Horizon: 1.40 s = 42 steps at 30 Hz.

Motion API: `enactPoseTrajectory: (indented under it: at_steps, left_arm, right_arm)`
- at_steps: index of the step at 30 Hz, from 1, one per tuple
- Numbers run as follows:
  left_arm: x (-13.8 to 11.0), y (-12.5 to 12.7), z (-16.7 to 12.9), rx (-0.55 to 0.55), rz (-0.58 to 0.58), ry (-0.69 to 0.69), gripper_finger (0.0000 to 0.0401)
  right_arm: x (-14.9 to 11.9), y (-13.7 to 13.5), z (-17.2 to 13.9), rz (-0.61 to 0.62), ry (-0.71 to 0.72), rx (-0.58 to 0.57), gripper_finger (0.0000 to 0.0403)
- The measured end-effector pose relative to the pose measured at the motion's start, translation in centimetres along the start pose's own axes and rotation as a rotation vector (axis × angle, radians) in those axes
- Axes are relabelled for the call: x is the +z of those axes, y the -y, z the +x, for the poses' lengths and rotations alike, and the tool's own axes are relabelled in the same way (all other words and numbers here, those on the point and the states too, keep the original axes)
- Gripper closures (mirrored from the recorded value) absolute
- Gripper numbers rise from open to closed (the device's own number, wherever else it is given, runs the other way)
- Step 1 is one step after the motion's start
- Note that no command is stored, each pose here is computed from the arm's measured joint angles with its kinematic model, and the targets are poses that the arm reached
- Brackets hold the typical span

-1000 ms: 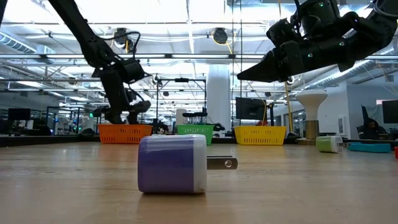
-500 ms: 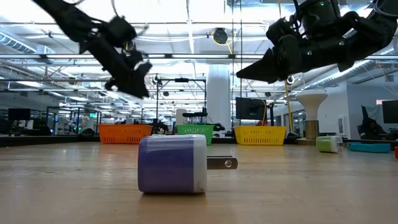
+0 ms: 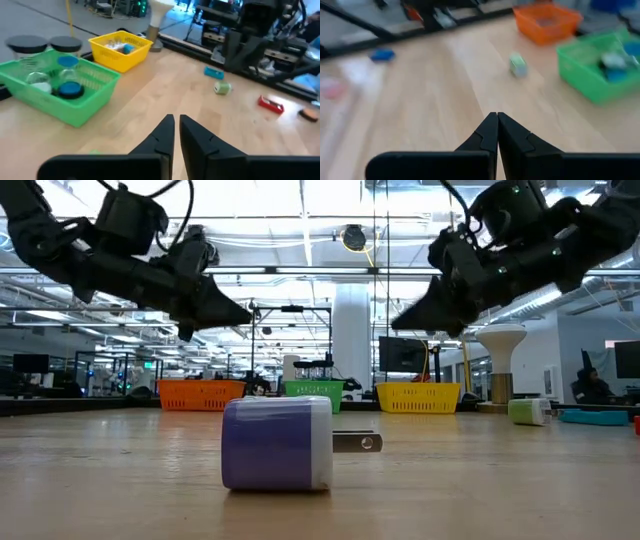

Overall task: Pick & Place Office items
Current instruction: Put the right purple charger adapter into the yellow bin

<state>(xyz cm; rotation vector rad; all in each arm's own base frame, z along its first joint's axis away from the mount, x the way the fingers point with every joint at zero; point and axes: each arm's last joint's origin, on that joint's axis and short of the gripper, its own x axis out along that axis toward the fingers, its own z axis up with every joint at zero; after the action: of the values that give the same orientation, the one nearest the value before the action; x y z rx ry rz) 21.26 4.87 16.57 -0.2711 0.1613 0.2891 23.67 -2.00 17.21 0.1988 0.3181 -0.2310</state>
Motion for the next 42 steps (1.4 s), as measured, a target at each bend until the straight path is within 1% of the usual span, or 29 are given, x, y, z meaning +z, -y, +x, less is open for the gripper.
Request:
enactPoseTrajectory:
  at_steps: [4,6,11,15,17,20,22,25,29,33,36,39,42]
  left_arm:
    - [0.0,1.4,-0.1,-0.027,0.042,0.042,0.0369]
    - [-0.1,1.8,-0.2,-0.043,0.061,0.040,0.0369]
    - [-0.2,2.4,-0.2,-0.065,0.068,0.036,0.0368]
    - [-0.3,2.4,-0.2,-0.067,0.073,0.032,0.0368]
    - [-0.3,2.4,-0.2,-0.065,0.089,0.027,0.0368]
    - [-0.3,2.4,-0.2,-0.065,0.089,0.029,0.0368]
    - [-0.3,2.4,-0.2,-0.065,0.089,0.029,0.0368]
    - [-0.3,2.4,-0.2,-0.065,0.089,0.029,0.0368]
    - [-0.3,2.4,-0.2,-0.065,0.088,0.030,0.0368]
    - [-0.3,2.4,-0.2,-0.066,0.088,0.030,0.0368]
    - [-0.3,2.4,-0.2,-0.066,0.088,0.030,0.0368]
    - [-0.3,2.4,-0.2,-0.066,0.088,0.030,0.0368]
    - [-0.3,2.4,-0.2,-0.066,0.087,0.030,0.0368]
  right_arm:
    - [0.1,-1.4,-0.2,0.015,-0.215,-0.123,0.0402]
    - [0.6,-2.4,-0.5,0.026,-0.319,-0.173,0.0402]
    - [1.4,-4.7,-2.2,0.114,-0.517,-0.262,0.0401]
    - [1.9,-6.1,-4.0,0.219,-0.625,-0.365,0.0401]
    - [1.7,-6.7,-4.9,0.276,-0.669,-0.419,0.0401]
    - [1.0,-7.4,-6.3,0.404,-0.730,-0.511,0.0398]
    - [0.4,-7.7,-7.2,0.493,-0.772,-0.580,0.0387]
    - [-0.7,-8.2,-8.1,0.568,-0.790,-0.652,0.0358]
    - [-1.6,-8.4,-8.4,0.620,-0.775,-0.684,0.0310]
    - [-2.5,-7.9,-8.6,0.623,-0.766,-0.725,0.0262]
    - [-3.5,-7.2,-8.4,0.627,-0.719,-0.748,0.0232]
    - [-4.4,-6.9,-8.0,0.624,-0.736,-0.707,0.0209]
    - [-4.5,-7.4,-7.7,0.580,-0.813,-0.597,0.0190]
